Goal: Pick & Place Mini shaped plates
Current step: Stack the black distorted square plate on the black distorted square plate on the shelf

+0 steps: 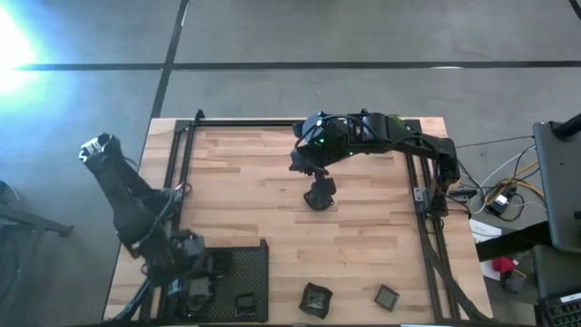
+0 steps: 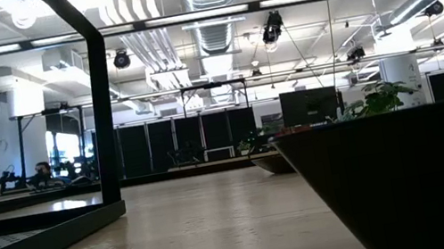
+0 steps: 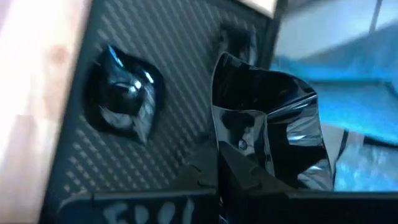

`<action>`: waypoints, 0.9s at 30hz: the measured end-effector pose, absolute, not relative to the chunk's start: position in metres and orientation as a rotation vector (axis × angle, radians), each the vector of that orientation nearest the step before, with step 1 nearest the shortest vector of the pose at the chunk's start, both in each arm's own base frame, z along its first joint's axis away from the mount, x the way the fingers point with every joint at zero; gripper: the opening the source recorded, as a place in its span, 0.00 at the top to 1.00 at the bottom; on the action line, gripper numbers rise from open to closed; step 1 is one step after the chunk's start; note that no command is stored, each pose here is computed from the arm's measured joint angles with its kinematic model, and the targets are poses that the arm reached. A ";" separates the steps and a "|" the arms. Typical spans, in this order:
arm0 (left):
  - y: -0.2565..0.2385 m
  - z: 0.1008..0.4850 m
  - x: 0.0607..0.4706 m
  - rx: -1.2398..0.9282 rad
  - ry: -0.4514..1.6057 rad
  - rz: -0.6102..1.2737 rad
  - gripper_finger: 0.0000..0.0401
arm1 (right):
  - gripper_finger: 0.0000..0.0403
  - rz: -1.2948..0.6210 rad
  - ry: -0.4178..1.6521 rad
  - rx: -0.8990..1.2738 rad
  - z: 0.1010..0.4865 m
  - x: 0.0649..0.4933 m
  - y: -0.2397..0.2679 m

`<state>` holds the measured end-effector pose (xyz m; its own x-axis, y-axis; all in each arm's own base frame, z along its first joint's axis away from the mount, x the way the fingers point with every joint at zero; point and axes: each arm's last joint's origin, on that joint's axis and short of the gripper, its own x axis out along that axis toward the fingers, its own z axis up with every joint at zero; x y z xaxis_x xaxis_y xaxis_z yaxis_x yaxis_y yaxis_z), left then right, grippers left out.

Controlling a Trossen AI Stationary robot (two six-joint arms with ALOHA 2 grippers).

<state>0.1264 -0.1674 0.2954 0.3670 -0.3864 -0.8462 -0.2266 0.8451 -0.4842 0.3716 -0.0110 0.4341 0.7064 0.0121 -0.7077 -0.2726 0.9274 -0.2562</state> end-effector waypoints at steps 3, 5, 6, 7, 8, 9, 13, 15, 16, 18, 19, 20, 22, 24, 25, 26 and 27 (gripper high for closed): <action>-0.180 0.289 0.119 -0.525 1.246 -0.152 1.00 | 0.98 0.154 0.773 -0.337 0.435 0.371 -0.010; -0.187 0.283 0.115 -0.472 1.265 -0.174 1.00 | 0.98 0.145 0.772 -0.314 0.435 0.370 -0.010; -0.189 0.281 0.113 -0.444 1.275 -0.182 1.00 | 0.98 0.138 0.771 -0.296 0.436 0.370 -0.010; -0.192 0.278 0.112 -0.419 1.281 -0.197 1.00 | 0.98 0.131 0.771 -0.277 0.436 0.370 -0.010; -0.194 0.276 0.110 -0.395 1.287 -0.214 1.00 | 0.98 0.127 0.771 -0.266 0.436 0.370 -0.010; -0.195 0.274 0.108 -0.374 1.293 -0.231 1.00 | 0.98 0.122 0.769 -0.257 0.436 0.370 -0.010; -0.200 0.270 0.105 -0.316 1.300 -0.268 1.00 | 0.98 0.137 0.740 -0.213 0.438 0.372 -0.009; -0.202 0.268 0.105 -0.288 1.297 -0.282 1.00 | 0.98 0.167 0.719 -0.193 0.439 0.373 -0.008; -0.204 0.266 0.106 -0.273 1.299 -0.284 1.00 | 0.98 0.184 0.712 -0.186 0.440 0.373 -0.008; -0.207 0.259 0.108 -0.255 1.301 -0.277 1.00 | 0.98 0.209 0.707 -0.175 0.440 0.373 -0.007; -0.209 0.255 0.109 -0.253 1.300 -0.279 1.00 | 0.98 0.217 0.705 -0.171 0.440 0.372 -0.006; -0.211 0.251 0.110 -0.260 1.292 -0.288 1.00 | 0.98 0.221 0.704 -0.170 0.440 0.372 -0.006; -0.216 0.244 0.112 -0.279 1.272 -0.316 1.00 | 0.98 0.219 0.704 -0.160 0.441 0.372 -0.006; -0.218 0.237 0.112 -0.283 1.267 -0.323 1.00 | 0.98 0.216 0.705 -0.152 0.441 0.372 -0.006; -0.218 0.235 0.113 -0.279 1.272 -0.321 1.00 | 0.98 0.216 0.705 -0.152 0.441 0.372 -0.006; -0.219 0.234 0.113 -0.278 1.279 -0.321 1.00 | 0.98 0.217 0.704 -0.152 0.441 0.372 -0.006; -0.219 0.232 0.112 -0.276 1.290 -0.323 1.00 | 0.98 0.217 0.703 -0.152 0.441 0.372 -0.006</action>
<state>0.1123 -0.2187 0.2324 0.2437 -0.3846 -0.8903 0.0798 0.9228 -0.3769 0.3717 -0.0063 0.4412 0.7418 0.1459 -0.6545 -0.2478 0.9666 -0.0655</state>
